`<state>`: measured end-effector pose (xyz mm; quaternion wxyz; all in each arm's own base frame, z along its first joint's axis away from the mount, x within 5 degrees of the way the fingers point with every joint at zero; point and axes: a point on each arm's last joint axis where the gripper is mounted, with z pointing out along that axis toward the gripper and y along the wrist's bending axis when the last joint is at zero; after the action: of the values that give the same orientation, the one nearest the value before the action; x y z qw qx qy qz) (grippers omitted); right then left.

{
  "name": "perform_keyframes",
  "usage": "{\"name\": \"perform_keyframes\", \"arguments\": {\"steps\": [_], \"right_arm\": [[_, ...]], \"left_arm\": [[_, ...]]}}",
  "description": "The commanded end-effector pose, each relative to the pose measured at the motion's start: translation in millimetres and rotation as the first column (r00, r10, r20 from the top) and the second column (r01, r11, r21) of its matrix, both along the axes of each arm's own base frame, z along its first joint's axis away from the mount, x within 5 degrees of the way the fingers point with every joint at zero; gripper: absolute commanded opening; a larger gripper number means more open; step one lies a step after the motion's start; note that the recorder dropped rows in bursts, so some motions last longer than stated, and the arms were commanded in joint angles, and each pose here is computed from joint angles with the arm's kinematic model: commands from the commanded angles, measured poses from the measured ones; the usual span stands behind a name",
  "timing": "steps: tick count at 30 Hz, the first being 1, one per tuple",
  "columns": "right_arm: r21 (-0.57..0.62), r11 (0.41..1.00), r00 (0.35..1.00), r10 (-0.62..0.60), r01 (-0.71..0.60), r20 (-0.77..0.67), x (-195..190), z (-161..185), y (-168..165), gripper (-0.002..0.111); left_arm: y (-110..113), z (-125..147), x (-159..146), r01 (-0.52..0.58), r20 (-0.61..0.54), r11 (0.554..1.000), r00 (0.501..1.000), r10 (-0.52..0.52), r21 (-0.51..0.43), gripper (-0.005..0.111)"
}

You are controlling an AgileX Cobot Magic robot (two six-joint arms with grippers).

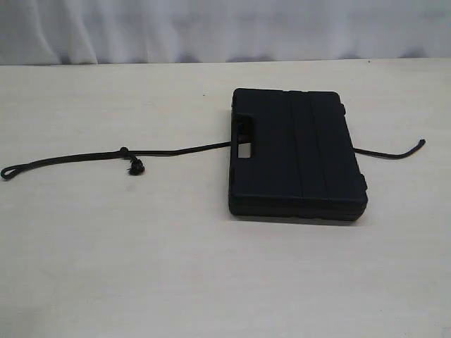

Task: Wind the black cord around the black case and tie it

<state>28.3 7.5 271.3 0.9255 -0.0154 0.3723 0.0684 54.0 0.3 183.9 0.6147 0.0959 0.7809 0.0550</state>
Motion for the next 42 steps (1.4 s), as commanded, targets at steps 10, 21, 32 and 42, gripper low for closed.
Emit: {"name": "perform_keyframes", "arguments": {"steps": [10, 21, 32, 42], "right_arm": [[0.151, 0.988, 0.904, 0.036, 0.032, -0.427, 26.6, 119.5, -7.8, 0.015], [-0.076, 0.997, 0.301, -0.081, 0.028, -0.950, 122.7, 173.6, 7.2, 0.050], [-0.088, 0.894, -0.166, -0.177, -0.438, -0.970, 254.7, 63.5, 161.9, 0.050], [-0.060, 0.933, -0.373, -0.200, -0.355, -0.906, 353.0, -38.7, 226.9, 0.050]], "left_arm": [[-0.4, 0.7, 0.1, 0.006, 0.012, 1.000, 1.000, -0.006, -0.001, 0.000], [-0.4, 0.7, 0.1, 0.006, 0.012, 1.000, 1.000, -0.006, -0.001, 0.000], [-0.4, 0.6, 0.1, 0.006, 0.010, 1.000, 1.000, -0.006, -0.001, 0.000], [-0.4, 0.6, 0.1, 0.006, 0.010, 1.000, 1.000, -0.006, -0.001, 0.000]]}}
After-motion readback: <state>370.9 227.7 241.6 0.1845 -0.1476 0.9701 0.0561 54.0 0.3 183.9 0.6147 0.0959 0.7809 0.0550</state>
